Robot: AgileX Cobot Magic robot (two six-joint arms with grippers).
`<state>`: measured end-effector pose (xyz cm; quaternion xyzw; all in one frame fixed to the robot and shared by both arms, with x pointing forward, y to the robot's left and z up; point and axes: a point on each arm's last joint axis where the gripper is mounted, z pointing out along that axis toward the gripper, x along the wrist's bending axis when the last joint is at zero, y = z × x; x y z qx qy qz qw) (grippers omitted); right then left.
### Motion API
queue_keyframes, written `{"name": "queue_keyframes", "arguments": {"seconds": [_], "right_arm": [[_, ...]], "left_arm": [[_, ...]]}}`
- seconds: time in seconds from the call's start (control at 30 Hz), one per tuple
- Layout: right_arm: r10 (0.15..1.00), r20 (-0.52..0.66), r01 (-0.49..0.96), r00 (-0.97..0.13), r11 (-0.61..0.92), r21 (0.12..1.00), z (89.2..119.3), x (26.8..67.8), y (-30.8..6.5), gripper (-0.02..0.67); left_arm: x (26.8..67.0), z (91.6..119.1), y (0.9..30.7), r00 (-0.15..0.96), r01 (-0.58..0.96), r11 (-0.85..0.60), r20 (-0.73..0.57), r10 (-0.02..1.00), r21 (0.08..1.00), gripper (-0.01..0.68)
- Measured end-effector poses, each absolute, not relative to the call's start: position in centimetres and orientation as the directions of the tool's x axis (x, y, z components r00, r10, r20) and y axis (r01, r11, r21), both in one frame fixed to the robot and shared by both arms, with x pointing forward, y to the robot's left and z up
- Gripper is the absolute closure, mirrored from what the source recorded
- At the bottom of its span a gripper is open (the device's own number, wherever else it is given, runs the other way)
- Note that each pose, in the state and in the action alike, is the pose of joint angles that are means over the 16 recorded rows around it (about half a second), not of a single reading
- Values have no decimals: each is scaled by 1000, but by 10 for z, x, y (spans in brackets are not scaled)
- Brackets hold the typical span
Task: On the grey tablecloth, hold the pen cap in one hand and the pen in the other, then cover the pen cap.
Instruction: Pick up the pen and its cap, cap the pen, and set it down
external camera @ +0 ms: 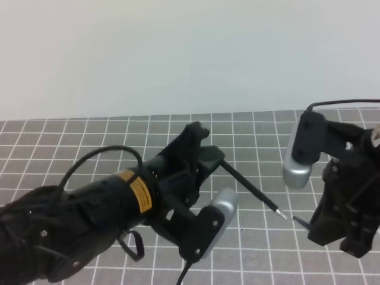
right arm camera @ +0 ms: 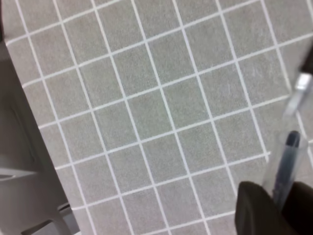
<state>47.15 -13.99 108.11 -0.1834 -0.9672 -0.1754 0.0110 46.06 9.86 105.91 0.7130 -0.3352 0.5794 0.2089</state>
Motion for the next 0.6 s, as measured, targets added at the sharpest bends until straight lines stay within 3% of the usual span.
{"name": "queue_keyframes", "arguments": {"seconds": [0.6], "right_arm": [[358,126,379,-925,869,318,1071,477,-135,563]], "left_arm": [[470,1055,92,118,-711,-696,959,-257,-98,631]]}}
